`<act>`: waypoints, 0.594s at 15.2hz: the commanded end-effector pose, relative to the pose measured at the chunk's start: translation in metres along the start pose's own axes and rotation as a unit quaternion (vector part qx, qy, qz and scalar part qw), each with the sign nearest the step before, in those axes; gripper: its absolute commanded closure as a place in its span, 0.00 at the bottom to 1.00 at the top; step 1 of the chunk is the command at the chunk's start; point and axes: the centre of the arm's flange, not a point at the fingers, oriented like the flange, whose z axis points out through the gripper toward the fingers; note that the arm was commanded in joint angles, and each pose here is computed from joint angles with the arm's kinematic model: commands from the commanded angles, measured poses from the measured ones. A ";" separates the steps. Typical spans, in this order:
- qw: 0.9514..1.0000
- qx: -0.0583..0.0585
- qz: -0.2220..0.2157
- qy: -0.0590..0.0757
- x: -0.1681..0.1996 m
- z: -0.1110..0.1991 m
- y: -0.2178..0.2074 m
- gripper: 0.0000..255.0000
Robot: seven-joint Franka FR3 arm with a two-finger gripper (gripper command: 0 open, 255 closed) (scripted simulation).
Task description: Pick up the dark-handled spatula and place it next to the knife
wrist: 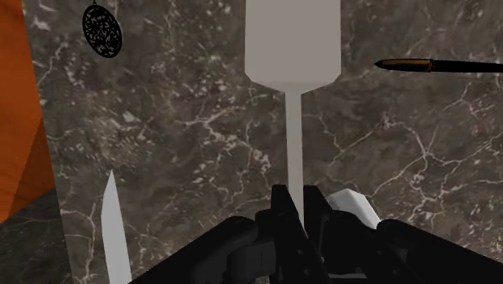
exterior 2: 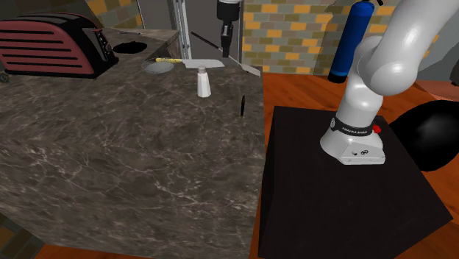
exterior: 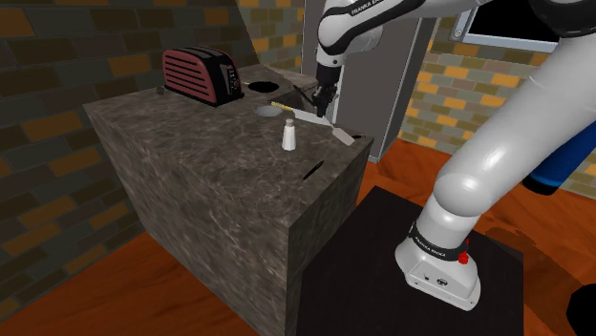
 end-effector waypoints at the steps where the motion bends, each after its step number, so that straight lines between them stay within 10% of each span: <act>1: 1.000 0.000 -0.001 0.000 0.002 -0.001 0.033 1.00; 9: 1.000 0.000 -0.001 0.000 -0.001 0.041 0.033 1.00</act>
